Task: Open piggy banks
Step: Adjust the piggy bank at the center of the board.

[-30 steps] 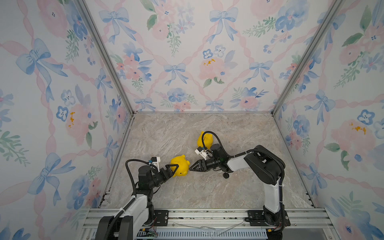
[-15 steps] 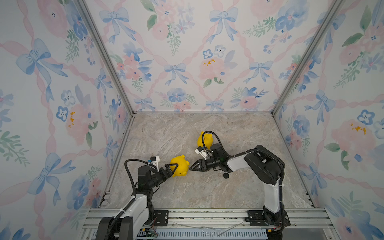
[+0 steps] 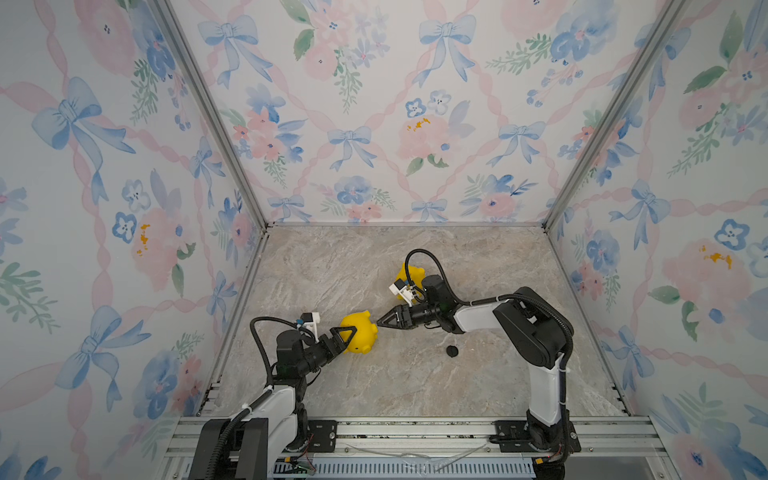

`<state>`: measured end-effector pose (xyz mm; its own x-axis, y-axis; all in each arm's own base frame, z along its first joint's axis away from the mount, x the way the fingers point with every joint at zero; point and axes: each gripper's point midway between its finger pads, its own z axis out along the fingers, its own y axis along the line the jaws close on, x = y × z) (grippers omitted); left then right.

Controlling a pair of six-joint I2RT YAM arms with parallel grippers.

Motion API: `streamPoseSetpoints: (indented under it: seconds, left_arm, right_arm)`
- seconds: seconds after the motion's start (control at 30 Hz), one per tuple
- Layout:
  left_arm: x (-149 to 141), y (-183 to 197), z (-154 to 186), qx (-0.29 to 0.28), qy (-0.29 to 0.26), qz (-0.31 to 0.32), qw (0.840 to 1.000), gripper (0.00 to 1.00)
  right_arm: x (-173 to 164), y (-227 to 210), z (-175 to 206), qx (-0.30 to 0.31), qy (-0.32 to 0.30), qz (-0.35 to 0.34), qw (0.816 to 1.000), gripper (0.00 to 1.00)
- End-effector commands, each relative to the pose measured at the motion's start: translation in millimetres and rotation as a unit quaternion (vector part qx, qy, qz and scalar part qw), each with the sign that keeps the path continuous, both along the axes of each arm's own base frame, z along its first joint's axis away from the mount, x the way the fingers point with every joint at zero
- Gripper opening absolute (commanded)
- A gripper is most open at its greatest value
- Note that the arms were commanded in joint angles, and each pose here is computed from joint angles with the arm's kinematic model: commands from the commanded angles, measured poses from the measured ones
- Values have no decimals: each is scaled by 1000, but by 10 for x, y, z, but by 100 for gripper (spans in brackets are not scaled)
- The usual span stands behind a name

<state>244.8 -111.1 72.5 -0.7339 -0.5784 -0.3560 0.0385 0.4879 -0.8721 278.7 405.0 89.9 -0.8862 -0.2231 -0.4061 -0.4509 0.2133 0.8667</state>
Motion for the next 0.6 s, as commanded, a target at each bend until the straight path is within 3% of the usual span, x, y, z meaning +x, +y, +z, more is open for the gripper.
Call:
streamPoseSetpoints:
  seconds: [0.0, 0.57]
  left_arm:
    - [-105, 29, -166, 8, 13, 4, 1000, 94]
    - [-86, 38, -174, 12, 13, 6, 1000, 95]
  right_arm:
    - [-67, 125, 135, 12, -12, 28, 999, 74]
    - [-284, 429, 117, 42, 19, 53, 998, 68]
